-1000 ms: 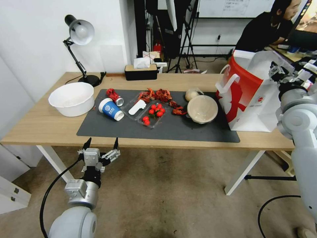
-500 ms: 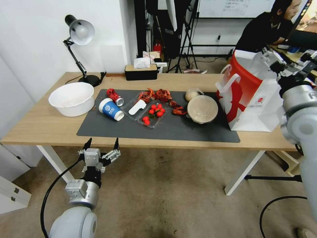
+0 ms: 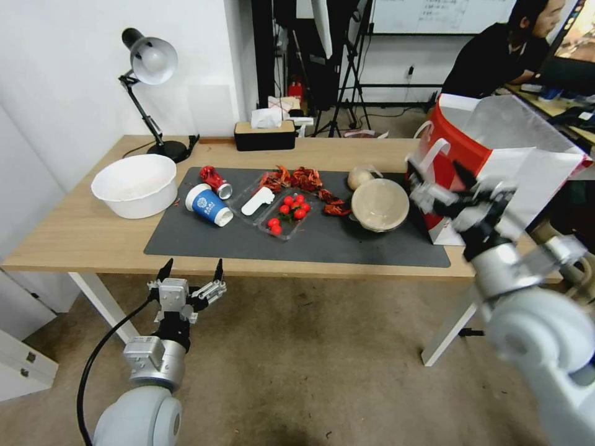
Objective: Pick up the trash from the table and place it into the takeout bag.
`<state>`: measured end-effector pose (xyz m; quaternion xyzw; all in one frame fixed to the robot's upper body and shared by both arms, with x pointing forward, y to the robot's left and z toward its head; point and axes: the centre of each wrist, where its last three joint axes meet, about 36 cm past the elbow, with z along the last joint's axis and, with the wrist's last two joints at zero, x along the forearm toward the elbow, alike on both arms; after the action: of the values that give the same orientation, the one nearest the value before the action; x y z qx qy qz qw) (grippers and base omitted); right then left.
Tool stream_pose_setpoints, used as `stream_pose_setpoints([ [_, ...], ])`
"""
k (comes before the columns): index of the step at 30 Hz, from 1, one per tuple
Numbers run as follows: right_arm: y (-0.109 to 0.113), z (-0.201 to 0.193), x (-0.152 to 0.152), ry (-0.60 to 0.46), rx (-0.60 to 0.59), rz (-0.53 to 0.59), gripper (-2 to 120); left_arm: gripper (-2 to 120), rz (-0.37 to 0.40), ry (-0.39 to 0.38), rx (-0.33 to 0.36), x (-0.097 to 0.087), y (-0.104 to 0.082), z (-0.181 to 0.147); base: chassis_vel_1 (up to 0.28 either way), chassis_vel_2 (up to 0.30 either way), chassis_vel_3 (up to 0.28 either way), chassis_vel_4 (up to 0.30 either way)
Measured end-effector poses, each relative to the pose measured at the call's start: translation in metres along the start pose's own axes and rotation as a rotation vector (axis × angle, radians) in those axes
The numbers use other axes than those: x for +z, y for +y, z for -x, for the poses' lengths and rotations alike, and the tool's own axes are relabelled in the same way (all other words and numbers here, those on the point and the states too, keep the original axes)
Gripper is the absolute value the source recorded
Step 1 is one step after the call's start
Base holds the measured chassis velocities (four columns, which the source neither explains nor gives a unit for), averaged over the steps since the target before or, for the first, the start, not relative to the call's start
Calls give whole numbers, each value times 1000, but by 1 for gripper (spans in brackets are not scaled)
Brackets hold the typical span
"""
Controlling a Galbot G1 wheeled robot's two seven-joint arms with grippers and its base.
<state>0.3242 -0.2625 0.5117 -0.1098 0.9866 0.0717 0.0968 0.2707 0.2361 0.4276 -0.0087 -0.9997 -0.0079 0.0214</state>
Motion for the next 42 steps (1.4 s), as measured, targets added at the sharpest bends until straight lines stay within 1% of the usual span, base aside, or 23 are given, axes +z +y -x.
stream_pose_setpoints([
  [2,3,-5,5,8,7,-4,100,100,1,0,0,0,0,0,0,0,0,0],
  [4,14,-21,25,27,33,-33,100,100,2,-2,1,0,1,0,0,0,0,0],
  [6,14,-23,27,29,35,-36,100,100,2,-2,1,0,1,0,0,0,0,0],
  [7,20,-35,42,44,55,-58,100,100,1,-2,1,1,1,0,0,0,0,0],
  [8,24,-41,49,55,64,-64,100,100,1,-1,1,1,1,0,0,0,0,0],
  [9,24,-41,49,55,64,-64,100,100,1,-1,1,1,1,0,0,0,0,0],
  [12,33,-58,69,97,103,-69,100,100,1,1,0,3,1,1,0,0,0,0],
  [13,33,-58,69,97,103,-69,100,100,1,1,0,3,1,1,0,0,0,0],
  [16,35,-71,89,121,121,-83,100,100,1,2,-1,4,2,1,0,0,0,0],
  [25,36,-74,95,129,125,-85,100,100,1,3,-1,5,2,1,0,0,0,0],
  [27,36,-80,104,150,136,-81,100,100,1,4,-2,5,2,1,0,0,0,0],
  [33,36,-85,114,167,145,-77,100,100,1,4,-4,6,2,2,0,0,0,0],
  [42,36,-79,116,160,156,-57,100,100,-1,3,-7,6,2,2,0,0,0,0],
])
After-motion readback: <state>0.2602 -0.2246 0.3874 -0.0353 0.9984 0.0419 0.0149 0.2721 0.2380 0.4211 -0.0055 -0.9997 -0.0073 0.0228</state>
